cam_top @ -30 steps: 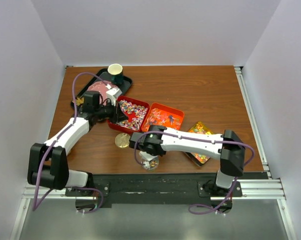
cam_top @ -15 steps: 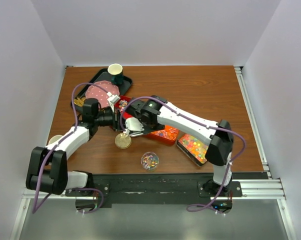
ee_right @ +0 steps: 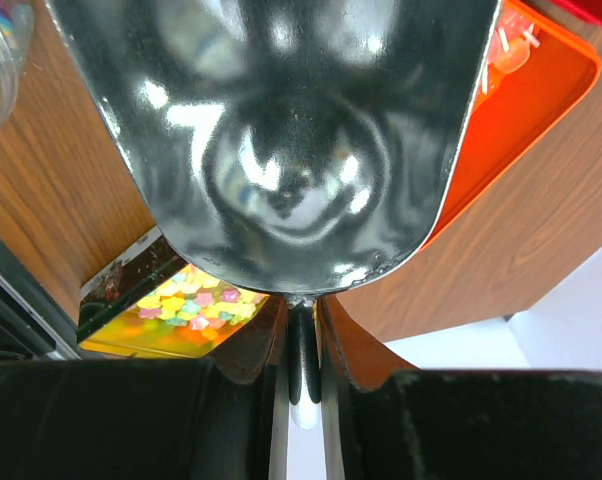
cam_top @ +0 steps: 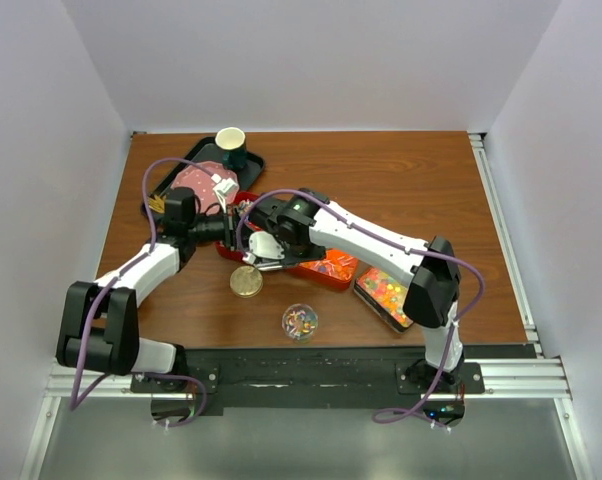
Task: Pack the candies
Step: Scoop the fake candies from the storage box.
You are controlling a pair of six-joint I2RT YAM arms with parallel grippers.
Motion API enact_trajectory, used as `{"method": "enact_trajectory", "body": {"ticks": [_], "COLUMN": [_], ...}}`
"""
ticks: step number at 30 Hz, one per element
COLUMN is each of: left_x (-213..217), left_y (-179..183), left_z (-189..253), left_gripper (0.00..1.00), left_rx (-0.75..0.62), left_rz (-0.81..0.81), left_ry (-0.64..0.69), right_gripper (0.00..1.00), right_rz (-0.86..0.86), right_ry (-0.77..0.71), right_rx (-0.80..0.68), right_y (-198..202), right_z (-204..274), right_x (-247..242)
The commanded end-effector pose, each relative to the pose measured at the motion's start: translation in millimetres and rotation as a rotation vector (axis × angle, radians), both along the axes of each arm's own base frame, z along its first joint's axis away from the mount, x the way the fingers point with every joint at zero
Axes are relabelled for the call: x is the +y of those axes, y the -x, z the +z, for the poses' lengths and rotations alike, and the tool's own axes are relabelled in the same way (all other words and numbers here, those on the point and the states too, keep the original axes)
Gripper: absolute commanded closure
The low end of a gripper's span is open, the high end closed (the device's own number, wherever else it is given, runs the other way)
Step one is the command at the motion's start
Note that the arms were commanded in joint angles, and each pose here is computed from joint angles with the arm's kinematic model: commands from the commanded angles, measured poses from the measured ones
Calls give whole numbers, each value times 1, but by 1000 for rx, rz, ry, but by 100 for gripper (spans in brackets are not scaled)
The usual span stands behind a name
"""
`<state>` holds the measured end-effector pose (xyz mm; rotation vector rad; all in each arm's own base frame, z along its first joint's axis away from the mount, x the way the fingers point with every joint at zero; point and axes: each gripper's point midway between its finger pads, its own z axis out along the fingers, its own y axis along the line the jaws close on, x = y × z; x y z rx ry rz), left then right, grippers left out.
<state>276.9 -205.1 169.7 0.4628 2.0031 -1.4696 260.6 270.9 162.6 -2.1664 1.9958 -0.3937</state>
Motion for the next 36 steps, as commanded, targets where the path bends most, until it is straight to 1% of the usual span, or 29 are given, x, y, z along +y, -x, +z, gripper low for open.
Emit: {"method": "enact_trajectory", "body": {"ticks": [1,8,12,14,16,17,22,24,27,29,32,33,34,36], "left_x": [3,3,3,3,4,5,7,9,10,10,9,9,9,8], "left_y": [-6,5,2,1,1,1,6,4,0,-4,-9,-10,-10,-11], "left_z": [21,20,29,27,22,18,0,-5,-10,-13,-9,-6,-3,1], "left_gripper": [100,100,100,100,100,100,100,100,100,100,100,100,100,100], "left_rx": [-40,-34,-65,-57,-35,-44,-7,-7,-3,1,-8,-16,-20,-28], "left_rz": [-5,-20,-7,-10,-10,-5,15,33,43,49,51,48,45,43], "left_ry": [36,51,51,42,28,15,-5,-19,-36,-45,-37,-33,-31,-28], "right_gripper": [100,100,100,100,100,100,100,100,100,100,100,100,100,100], "right_rz": [-62,-74,-83,-89,-94,-96,-92,-66,-7,19,21,16,1,-48], "right_ry": [136,123,137,123,97,86,-20,-76,-107,-97,-39,14,42,106], "right_rx": [112,116,127,128,116,109,76,94,88,72,30,46,27,48], "right_y": [24,17,18,18,15,13,7,11,15,15,7,7,0,-11], "right_z": [11,9,4,5,10,12,35,44,57,63,63,52,49,37], "right_x": [-42,-34,-37,-35,-31,-29,-13,-6,-7,-15,-33,-44,-52,-78]}}
